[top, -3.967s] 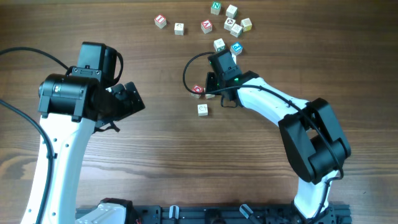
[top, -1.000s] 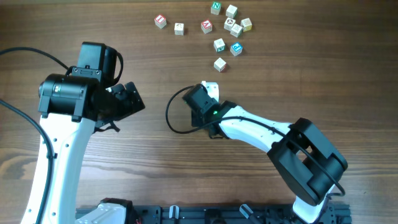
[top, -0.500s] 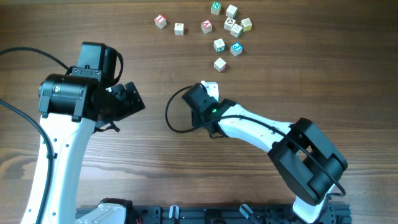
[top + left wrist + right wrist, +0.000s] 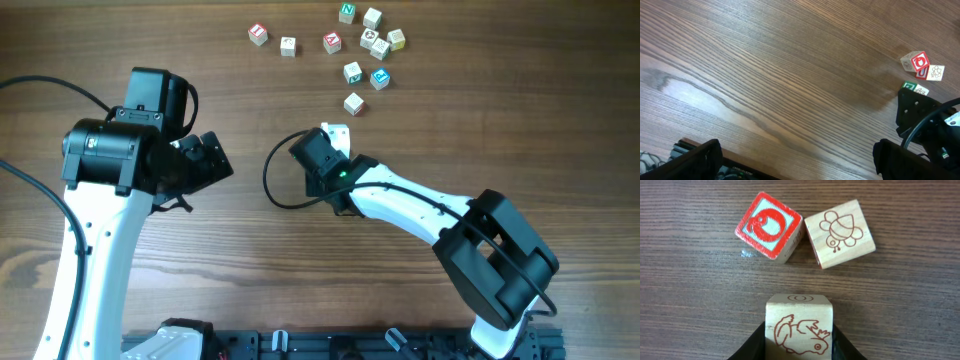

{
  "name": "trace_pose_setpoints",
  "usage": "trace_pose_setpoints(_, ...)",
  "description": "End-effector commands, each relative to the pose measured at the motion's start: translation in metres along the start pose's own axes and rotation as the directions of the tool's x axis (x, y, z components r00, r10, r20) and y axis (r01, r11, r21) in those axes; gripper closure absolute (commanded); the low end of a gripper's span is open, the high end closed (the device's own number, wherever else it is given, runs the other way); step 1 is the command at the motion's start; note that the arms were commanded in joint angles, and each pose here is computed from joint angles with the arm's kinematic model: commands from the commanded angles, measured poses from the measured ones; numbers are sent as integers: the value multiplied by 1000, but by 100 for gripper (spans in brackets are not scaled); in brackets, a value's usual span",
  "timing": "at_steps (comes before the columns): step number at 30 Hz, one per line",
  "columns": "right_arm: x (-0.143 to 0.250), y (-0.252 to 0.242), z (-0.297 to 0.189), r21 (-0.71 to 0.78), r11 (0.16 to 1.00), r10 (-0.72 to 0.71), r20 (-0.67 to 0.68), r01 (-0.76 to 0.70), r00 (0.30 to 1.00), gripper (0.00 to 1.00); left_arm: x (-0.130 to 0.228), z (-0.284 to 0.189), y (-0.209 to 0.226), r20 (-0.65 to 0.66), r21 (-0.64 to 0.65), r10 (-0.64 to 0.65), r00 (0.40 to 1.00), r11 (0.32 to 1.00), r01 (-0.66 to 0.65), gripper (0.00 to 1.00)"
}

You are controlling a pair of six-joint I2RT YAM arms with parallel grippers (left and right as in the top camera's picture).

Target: Form a circle

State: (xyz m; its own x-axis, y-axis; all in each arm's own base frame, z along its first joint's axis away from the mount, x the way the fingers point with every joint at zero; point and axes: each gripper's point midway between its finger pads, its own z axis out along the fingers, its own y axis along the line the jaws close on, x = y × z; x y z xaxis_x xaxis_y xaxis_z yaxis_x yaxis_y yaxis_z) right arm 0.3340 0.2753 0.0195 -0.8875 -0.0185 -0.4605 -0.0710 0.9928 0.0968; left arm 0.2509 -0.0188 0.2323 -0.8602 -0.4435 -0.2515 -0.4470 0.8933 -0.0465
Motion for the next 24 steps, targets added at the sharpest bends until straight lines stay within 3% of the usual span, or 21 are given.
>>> trace_pose_setpoints(1,-9,-2,4,26,1000,1,36,-2,999,77,-2,-2,3,17,-9,-18,1000,1000,18,0)
trace_pose_setpoints(24,-7,-1,15,22,1000,-1,30,0,1000,78,-2,-2,3,17,-9,-18,1000,1000,18,0)
